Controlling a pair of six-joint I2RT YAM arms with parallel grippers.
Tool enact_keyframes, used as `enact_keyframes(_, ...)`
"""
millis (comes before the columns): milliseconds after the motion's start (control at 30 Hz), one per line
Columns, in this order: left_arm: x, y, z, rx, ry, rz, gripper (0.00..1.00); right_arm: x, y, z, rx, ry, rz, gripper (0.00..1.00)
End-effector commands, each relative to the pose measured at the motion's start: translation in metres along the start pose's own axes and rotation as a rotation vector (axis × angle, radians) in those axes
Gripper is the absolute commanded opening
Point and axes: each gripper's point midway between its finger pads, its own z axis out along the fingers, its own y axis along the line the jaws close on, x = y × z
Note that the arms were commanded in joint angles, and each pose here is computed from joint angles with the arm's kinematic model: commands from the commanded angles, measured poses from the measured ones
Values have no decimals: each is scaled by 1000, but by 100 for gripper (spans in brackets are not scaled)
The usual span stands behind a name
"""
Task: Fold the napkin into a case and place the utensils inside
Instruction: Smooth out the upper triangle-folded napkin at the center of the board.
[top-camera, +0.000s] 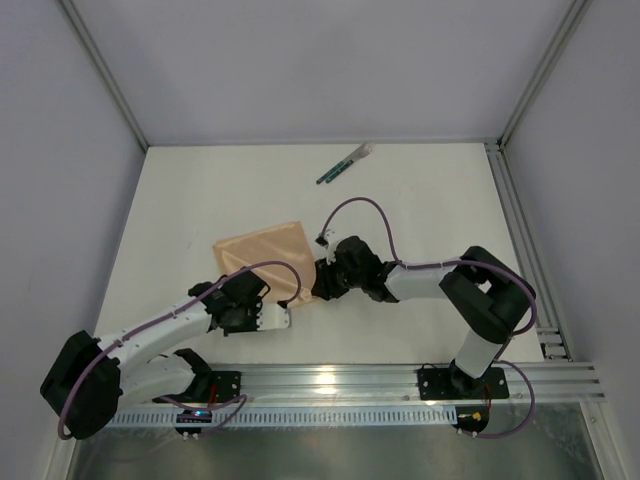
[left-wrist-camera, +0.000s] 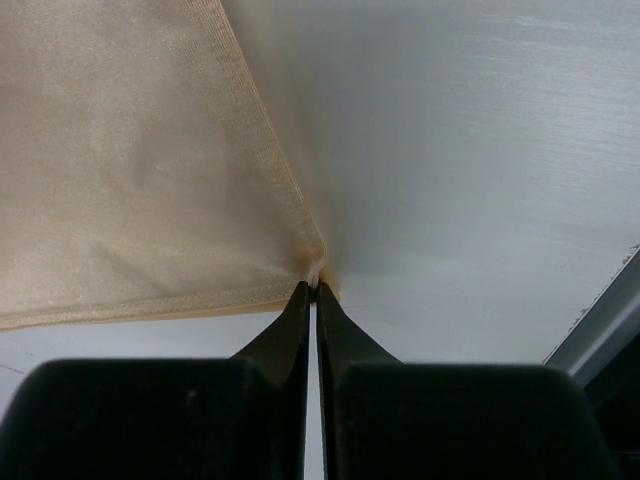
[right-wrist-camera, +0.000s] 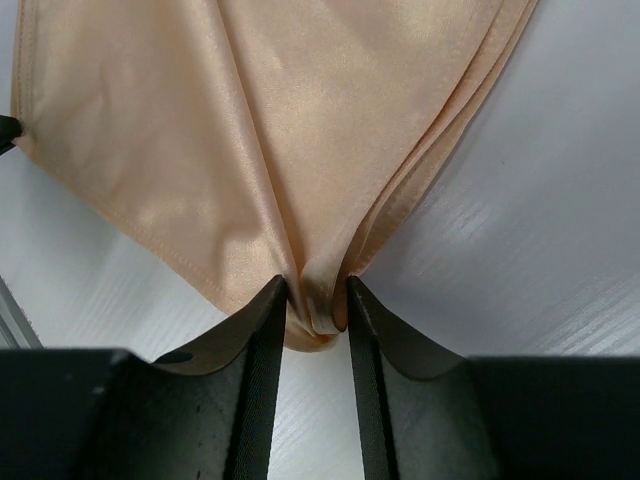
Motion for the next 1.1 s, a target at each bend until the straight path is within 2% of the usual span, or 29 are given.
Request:
enact_keyframes(0,-6,8,-4,-49,-34,-11,0,50,-20,-1,81,144,39,34)
enact_keyframes(267,-6,11,-6,-71,-33,-40,0,40,-3,-3,12,120,74,19)
enact_keyframes(400,-2,9,-6,-71,-17,-32,0,33,2,-7,1,101,84,19)
enact_keyframes(467,2,8,-6,-67,-1,-21,0,33,4,-7,-10,106,85,23)
enact_keyframes(500,4,6,-5,-61,7,-15,0,33,5,-7,-15,107,87,36)
enact_keyframes(567,7,3,-4,-48,17,-7,0,34,7,-7,-27,114,96,48)
enact_keyframes(767,15,1,-3,-47,45,23,0,36,9,-12,-46,104,148,49)
enact_keyframes(1067,15,-1,4,-49,41,21,0,53,10,-15,-98,105,328,49)
